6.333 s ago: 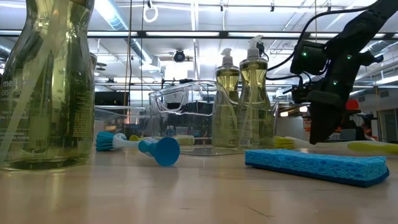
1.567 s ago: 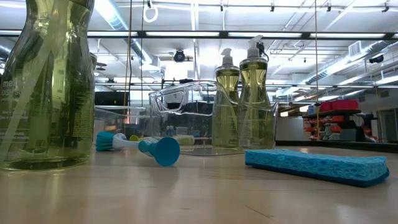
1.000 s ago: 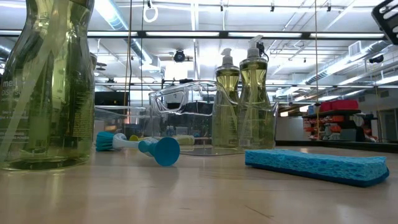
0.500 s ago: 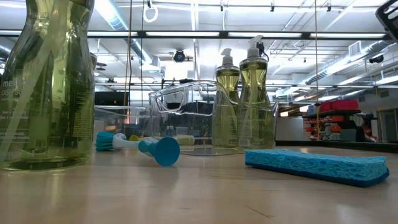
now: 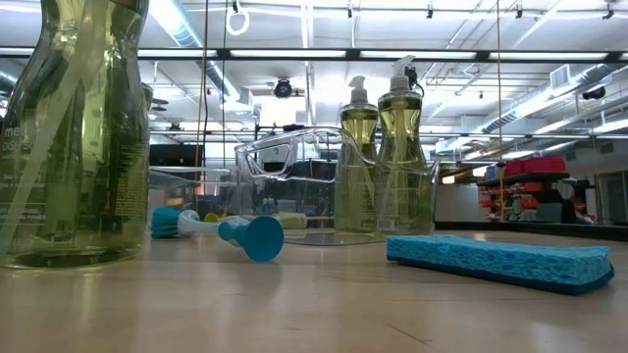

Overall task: Pick & Place Kitchen Sink Supplies
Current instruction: Put the blue sponge into the top transparent bin

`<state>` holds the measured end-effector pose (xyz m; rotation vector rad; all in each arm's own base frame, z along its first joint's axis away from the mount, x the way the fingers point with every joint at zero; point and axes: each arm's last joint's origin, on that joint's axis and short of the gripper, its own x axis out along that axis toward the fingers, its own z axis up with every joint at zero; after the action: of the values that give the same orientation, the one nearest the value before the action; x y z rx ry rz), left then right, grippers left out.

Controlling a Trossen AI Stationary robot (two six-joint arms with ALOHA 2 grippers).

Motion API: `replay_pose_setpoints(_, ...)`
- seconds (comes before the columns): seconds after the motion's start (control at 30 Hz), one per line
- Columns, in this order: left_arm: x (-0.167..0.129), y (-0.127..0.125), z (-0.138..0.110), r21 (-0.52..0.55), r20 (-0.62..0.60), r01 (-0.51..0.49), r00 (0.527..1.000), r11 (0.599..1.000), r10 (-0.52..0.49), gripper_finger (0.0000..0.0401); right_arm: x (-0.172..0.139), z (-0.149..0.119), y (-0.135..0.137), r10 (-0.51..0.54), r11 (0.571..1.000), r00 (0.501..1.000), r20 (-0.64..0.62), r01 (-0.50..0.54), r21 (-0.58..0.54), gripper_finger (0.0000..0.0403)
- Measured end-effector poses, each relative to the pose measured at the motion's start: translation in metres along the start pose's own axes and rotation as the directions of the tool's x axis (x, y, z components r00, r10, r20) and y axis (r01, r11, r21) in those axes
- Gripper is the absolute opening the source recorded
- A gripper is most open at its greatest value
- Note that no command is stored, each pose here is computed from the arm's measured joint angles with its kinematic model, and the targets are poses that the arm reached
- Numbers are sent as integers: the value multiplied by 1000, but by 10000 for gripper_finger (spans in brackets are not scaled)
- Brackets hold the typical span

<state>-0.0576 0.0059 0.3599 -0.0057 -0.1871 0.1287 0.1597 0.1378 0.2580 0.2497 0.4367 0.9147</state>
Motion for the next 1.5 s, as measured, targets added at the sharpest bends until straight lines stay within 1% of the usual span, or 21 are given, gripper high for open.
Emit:
replay_pose_setpoints(0.07,0,0,0,0,0,0,1000,1000,0,26,-2,10,2,-5,1000,1000,16,6,-22,271)
replay_pose_setpoints(0.3,0,0,0,0,0,0,1000,1000,0,26,-14,48,1,-63,997,996,70,66,-35,270)
replay_pose_setpoints(0.43,0,0,0,0,0,0,1000,1000,0,26,-25,67,-3,-123,989,989,80,128,-72,270)
replay_pose_setpoints(0.6,0,0,0,0,0,0,1000,1000,0,25,-40,81,-20,-235,967,967,98,243,-76,270)
replay_pose_setpoints(0.87,0,0,0,0,0,0,1000,1000,0,25,-70,88,-56,-437,896,893,107,443,-40,270)
replay_pose_setpoints(1.1,0,0,0,0,0,0,1000,1000,0,25,-94,91,-70,-540,836,827,154,549,-15,270)
replay_pose_setpoints(1.27,0,0,0,0,0,0,1000,1000,0,26,-114,95,-76,-609,784,767,202,621,4,270)
replay_pose_setpoints(1.5,0,0,0,0,0,0,1000,1000,0,25,-136,94,-88,-697,708,683,218,704,58,270)
